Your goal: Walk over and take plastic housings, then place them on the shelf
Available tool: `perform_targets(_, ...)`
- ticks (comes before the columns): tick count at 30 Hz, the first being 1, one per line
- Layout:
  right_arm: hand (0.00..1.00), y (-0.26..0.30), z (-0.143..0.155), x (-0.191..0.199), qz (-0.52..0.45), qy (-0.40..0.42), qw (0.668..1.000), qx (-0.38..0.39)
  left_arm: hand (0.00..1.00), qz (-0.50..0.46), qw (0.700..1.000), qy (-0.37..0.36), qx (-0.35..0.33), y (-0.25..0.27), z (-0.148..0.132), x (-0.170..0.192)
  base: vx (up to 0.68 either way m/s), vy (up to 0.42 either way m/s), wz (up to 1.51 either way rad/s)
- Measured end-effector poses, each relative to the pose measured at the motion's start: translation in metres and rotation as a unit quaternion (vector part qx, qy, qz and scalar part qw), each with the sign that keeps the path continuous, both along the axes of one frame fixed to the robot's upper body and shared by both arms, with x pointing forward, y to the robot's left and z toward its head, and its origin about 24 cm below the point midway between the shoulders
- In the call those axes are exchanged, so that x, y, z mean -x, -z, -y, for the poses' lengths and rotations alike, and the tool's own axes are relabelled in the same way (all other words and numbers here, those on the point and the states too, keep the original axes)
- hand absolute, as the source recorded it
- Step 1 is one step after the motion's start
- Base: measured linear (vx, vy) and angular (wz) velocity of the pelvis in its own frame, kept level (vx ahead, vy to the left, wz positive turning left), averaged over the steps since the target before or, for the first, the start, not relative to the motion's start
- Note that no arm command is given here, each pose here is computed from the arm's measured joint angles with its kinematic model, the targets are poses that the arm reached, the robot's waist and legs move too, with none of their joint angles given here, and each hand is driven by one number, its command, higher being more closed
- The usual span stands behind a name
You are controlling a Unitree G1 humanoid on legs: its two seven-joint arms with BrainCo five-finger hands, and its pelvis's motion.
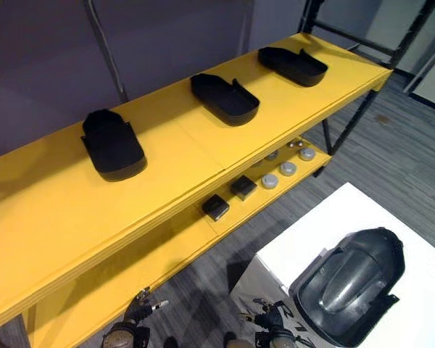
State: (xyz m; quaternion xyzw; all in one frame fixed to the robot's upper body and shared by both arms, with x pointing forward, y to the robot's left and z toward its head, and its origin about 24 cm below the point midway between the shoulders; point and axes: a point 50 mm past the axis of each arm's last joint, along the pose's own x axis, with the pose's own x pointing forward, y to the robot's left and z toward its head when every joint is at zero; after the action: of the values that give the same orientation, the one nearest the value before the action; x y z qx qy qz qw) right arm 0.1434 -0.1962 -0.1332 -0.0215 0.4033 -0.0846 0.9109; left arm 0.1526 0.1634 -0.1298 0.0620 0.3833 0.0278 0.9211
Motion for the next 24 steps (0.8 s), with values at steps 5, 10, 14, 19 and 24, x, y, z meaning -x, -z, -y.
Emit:
perform_targets(5, 0.00, 0.000, -0.006, -0.004, 0.002, 0.001, 1.000, -0.009, 0.00, 0.002, 1.000, 0.005, -0.013, -0.002, -0.008, -0.001, -0.06, 0.054, -0.87)
perform_targets(10, 0.00, 0.005, -0.010, 0.001, -0.015, -0.001, 1.000, -0.011, 0.00, 0.015, 1.000, 0.004, -0.020, -0.006, -0.013, -0.011, -0.04, -0.103, -0.72)
perform_targets(14, 0.00, 0.003, -0.002, -0.001, -0.009, 0.010, 1.000, 0.001, 0.00, 0.019, 1.000, 0.004, -0.017, -0.007, -0.010, -0.015, -0.12, -0.135, -0.70)
perform_targets(19, 0.00, 0.002, 0.011, 0.005, -0.010, 0.053, 0.999, 0.006, 0.00, 0.000, 1.000, -0.013, -0.011, -0.002, -0.009, -0.004, -0.02, -0.086, -0.86)
perform_targets(24, 0.00, 0.008, 0.018, 0.013, -0.026, 0.111, 0.993, -0.006, 0.00, -0.007, 0.999, -0.032, -0.010, 0.001, -0.009, 0.003, 0.00, 0.009, -1.18)
